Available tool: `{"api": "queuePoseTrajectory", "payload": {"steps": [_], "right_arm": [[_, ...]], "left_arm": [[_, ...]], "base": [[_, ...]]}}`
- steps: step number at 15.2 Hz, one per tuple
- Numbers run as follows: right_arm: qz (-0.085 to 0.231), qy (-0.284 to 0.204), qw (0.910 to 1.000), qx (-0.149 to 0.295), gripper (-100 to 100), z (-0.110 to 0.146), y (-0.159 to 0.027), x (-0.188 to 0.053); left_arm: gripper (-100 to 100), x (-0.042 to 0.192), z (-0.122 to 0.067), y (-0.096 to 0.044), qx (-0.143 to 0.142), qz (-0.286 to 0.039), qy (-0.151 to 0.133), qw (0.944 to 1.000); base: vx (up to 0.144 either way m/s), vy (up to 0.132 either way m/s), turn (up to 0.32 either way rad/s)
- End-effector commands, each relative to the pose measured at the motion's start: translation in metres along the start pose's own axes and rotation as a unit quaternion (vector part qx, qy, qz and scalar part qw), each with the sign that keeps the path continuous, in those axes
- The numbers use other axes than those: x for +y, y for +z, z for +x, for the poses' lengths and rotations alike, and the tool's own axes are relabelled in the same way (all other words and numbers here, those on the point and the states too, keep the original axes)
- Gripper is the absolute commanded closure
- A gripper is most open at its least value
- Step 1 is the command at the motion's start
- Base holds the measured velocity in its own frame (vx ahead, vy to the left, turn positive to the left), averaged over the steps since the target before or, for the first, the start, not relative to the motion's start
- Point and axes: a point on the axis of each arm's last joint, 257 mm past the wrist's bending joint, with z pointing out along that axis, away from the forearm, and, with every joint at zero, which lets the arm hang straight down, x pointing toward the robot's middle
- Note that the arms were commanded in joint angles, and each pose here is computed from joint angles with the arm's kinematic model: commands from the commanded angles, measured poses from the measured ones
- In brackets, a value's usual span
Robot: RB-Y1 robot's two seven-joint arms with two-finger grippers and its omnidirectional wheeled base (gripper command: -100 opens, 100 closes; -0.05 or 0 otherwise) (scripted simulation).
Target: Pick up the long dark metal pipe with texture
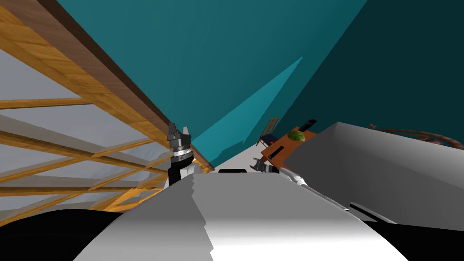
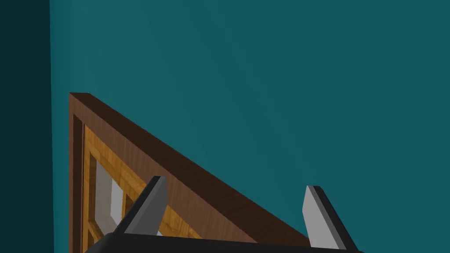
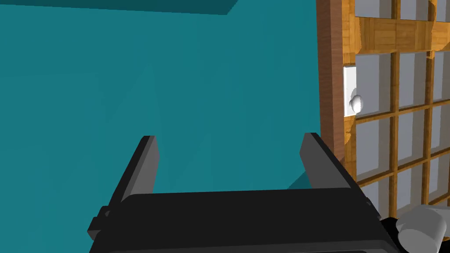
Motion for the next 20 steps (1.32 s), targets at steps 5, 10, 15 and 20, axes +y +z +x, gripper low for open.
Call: {"api": "queuePoseTrajectory", "payload": {"steps": [5, 10, 15, 20], "right_arm": [[-0.024, -0.076, 0.9908, 0.110, -100, 0.071, -0.047, -0.015], [-0.024, -0.095, 0.9814, 0.165, -100, 0.106, -0.079, -0.028], [-0.048, -0.142, 0.9611, 0.232, -100, 0.142, -0.122, -0.038], [-0.051, -0.156, 0.9456, 0.281, -100, 0.168, -0.159, -0.050]], "left_arm": [[0, 0.000, 0.000, 0.000, 0.000, 0.000, 0.000, 1.0000], [0, 0.000, 0.000, 0.000, 0.000, 0.000, 0.000, 1.0000], [0, 0.000, 0.000, 0.000, 0.000, 0.000, 0.000, 1.0000], [0, 0.000, 0.000, 0.000, 0.000, 0.000, 0.000, 1.0000]], "base": [[-0.010, -0.013, 0.290], [-0.006, -0.020, 0.220], [-0.003, -0.034, 0.211], [-0.002, -0.029, 0.206]]}}
